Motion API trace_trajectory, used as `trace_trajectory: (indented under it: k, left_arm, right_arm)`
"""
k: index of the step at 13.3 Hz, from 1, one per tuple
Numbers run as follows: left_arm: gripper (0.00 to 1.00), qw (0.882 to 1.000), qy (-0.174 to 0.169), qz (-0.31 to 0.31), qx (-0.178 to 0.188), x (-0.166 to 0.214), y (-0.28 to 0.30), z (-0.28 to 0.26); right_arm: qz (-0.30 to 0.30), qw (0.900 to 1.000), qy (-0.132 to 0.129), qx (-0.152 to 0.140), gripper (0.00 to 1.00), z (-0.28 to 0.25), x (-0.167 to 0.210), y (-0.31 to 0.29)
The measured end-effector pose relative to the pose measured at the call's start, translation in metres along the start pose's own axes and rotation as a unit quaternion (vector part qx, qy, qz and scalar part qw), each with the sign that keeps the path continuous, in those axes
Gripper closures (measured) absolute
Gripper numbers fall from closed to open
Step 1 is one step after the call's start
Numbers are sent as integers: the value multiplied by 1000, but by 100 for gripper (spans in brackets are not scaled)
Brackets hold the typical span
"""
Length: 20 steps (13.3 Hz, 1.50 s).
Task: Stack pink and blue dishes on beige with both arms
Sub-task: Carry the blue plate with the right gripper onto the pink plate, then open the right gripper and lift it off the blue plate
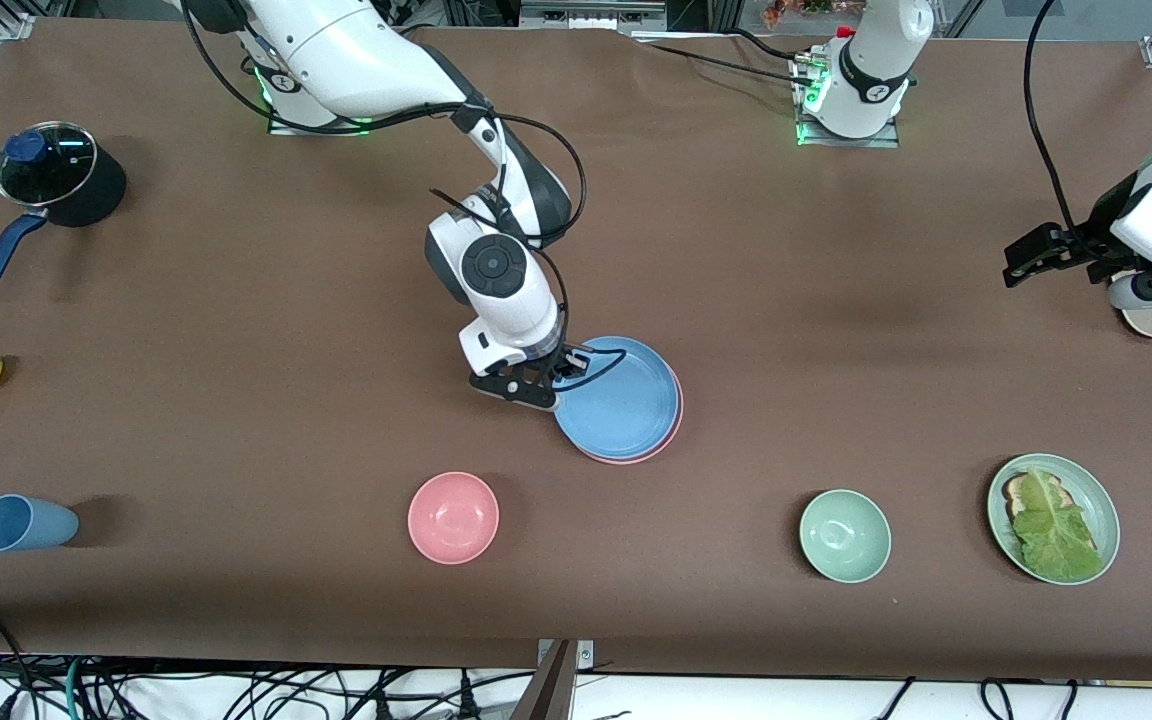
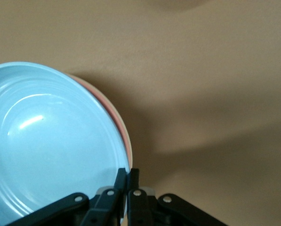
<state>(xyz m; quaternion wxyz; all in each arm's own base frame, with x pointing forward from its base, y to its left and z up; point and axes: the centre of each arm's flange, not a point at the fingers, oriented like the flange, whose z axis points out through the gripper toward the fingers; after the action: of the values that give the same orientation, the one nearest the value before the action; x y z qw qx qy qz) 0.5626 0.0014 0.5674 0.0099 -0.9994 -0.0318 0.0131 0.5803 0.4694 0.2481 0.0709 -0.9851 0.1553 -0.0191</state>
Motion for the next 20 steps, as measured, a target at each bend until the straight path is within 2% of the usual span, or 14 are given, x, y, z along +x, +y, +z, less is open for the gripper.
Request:
trace_trajectory:
  k: [7, 13, 17, 20]
  left_arm:
    - [0, 1000, 3, 1, 0, 3, 2, -3]
    - [0, 1000, 9, 0, -1, 4, 0, -10]
    - [0, 1000, 8, -2, -1, 4, -2, -9]
    - [0, 1000, 9, -3, -1, 4, -3, -10]
  right_arm:
    - [6, 1000, 8, 6, 96, 13, 6, 2]
    - [56, 998, 8, 11, 96, 12, -3, -5]
    - [67, 998, 7, 12, 93, 15, -8, -7]
    - [71, 997, 8, 14, 64, 18, -9, -8]
